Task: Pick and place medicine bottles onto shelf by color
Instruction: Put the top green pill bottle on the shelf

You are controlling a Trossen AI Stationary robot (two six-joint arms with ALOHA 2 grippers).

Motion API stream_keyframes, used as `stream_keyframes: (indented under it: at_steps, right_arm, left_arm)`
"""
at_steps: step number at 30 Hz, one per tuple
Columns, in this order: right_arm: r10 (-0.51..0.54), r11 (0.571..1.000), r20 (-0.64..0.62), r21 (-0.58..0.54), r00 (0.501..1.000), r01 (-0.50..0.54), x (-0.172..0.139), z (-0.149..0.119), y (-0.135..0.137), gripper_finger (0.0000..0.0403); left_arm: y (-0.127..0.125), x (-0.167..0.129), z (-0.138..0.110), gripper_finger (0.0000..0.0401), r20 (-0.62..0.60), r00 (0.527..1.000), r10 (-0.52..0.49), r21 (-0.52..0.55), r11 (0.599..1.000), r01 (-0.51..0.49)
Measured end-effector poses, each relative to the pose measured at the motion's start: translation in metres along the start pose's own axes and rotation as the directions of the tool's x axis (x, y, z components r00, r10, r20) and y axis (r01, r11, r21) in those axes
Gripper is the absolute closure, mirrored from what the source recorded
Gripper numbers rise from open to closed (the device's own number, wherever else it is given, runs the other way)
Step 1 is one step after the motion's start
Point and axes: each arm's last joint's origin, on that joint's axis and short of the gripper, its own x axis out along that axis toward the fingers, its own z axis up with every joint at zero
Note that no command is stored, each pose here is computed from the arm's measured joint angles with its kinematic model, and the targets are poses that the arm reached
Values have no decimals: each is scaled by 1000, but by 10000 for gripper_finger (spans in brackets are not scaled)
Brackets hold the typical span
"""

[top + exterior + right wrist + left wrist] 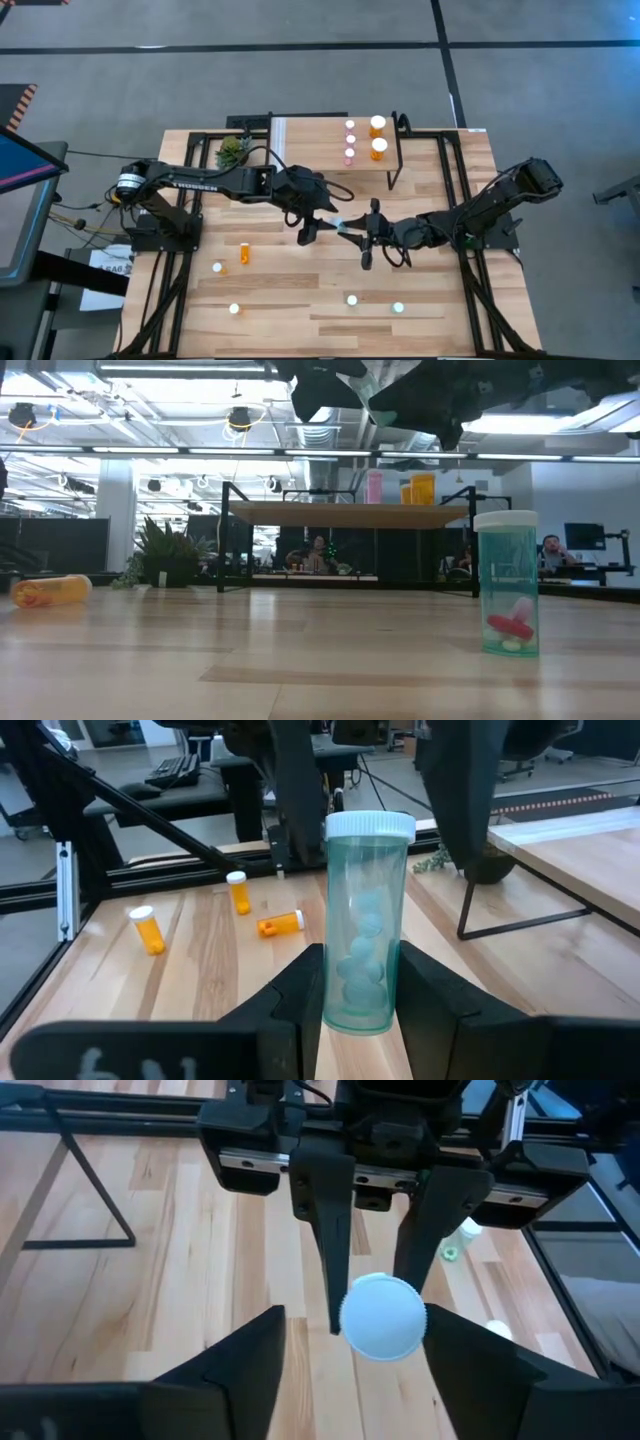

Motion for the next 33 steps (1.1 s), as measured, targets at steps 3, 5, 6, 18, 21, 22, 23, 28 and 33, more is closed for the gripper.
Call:
stream_keyframes:
  at_steps: [3, 5, 6, 18, 21, 22, 23, 28, 33]
  right_arm:
    - [0, 1000, 0, 0, 1000, 0, 0, 0, 0, 278]
    - [-1, 1000, 0, 0, 1000, 1, 0, 0, 0, 278]
    - [-1, 1000, 0, 0, 1000, 1, 0, 0, 0, 278]
    - [-3, 1000, 1, 2, 1000, 3, 0, 0, 0, 274]
    - [-4, 1000, 1, 2, 1000, 4, 0, 0, 0, 263]
    - [-4, 1000, 1, 2, 1000, 4, 0, 0, 0, 258]
    - [-4, 1000, 2, 3, 1000, 4, 0, 0, 0, 253]
    - [-16, 999, 2, 38, 1000, 16, 2, 1, -3, 229]
    - [-25, 999, -10, 41, 1000, 25, 3, 0, -5, 199]
  left_arm:
    - [0, 0, 0, 210, 0, 1000, -3, 0, 1000, 3]
    - [0, 0, 0, 224, 0, 1000, -3, 0, 1000, 3]
    - [0, 0, 0, 230, 0, 1000, -4, 0, 1000, 4]
    - [0, 0, 0, 290, 4, 1000, -15, -7, 1000, 15]
    - [0, 0, 0, 299, 4, 1000, -15, -10, 1000, 15]
    - [0, 0, 0, 300, 4, 1000, -15, -10, 1000, 15]
    - [0, 0, 0, 300, 4, 1000, -15, -10, 1000, 15]
    - [0, -1, 0, 300, 4, 1000, -8, -11, 1000, 8]
    - [1, -7, 3, 300, -45, 999, 2, -21, 1000, -3]
